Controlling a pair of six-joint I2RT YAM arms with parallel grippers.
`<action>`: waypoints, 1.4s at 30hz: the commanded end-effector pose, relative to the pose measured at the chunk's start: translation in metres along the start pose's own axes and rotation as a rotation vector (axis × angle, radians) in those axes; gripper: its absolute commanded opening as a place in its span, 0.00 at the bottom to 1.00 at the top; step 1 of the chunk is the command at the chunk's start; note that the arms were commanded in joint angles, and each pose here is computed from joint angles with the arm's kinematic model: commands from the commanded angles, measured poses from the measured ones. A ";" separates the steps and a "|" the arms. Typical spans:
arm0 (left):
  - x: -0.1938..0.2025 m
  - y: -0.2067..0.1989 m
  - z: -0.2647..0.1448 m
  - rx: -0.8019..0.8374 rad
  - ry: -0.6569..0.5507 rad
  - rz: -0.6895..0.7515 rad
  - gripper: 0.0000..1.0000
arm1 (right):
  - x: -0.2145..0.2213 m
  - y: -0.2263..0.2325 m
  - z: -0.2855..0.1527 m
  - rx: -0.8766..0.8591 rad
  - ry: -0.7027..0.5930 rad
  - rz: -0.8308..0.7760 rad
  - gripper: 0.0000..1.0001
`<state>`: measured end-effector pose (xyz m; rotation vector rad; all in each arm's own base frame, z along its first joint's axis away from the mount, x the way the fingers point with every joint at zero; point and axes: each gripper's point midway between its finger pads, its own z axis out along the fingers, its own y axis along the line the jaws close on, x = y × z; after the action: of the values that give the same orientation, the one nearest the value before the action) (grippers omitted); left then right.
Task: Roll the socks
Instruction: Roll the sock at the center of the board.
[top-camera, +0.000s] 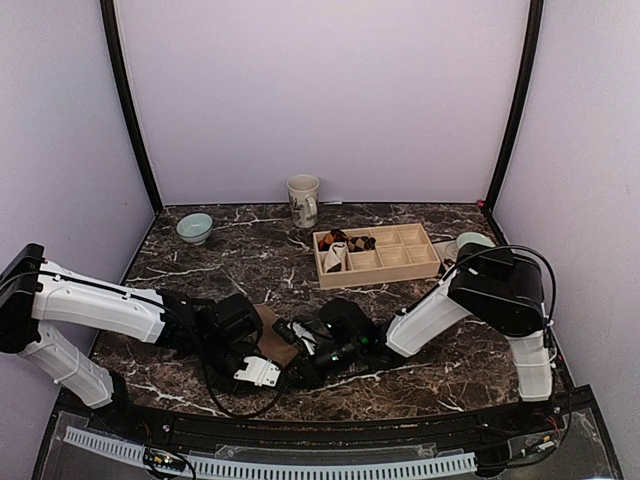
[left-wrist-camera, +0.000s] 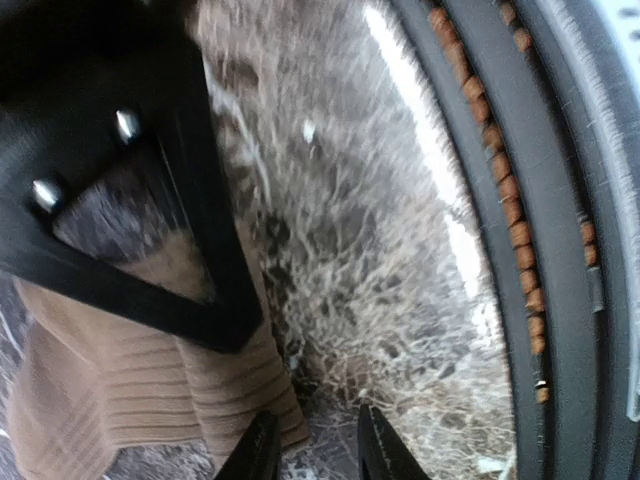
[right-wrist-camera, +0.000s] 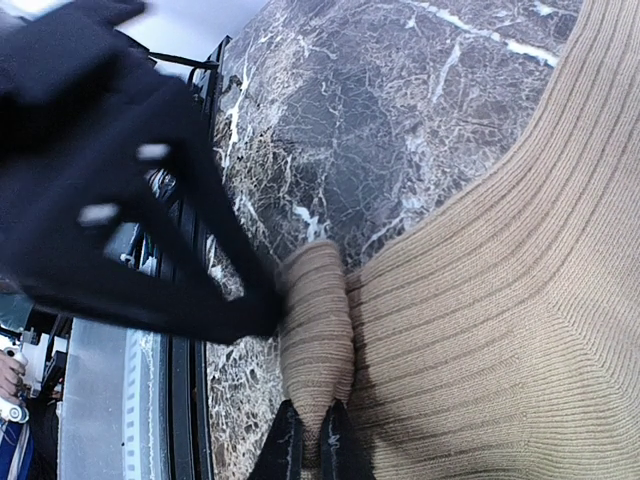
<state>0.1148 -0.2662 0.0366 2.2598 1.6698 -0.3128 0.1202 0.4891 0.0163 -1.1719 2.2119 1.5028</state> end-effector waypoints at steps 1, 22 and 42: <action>0.012 0.020 0.010 -0.111 0.064 -0.033 0.29 | 0.109 -0.075 -0.009 0.238 0.256 0.244 0.02; 0.005 0.025 0.014 -0.136 0.040 -0.049 0.33 | 0.104 -0.074 -0.008 0.229 0.234 0.244 0.03; 0.007 0.012 0.025 -0.053 0.046 -0.020 0.00 | 0.082 -0.067 -0.017 0.254 0.153 0.188 0.06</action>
<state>0.1461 -0.2801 0.0208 2.1640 1.6677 -0.1386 0.1236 0.4883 0.0182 -1.1279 2.2014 1.5028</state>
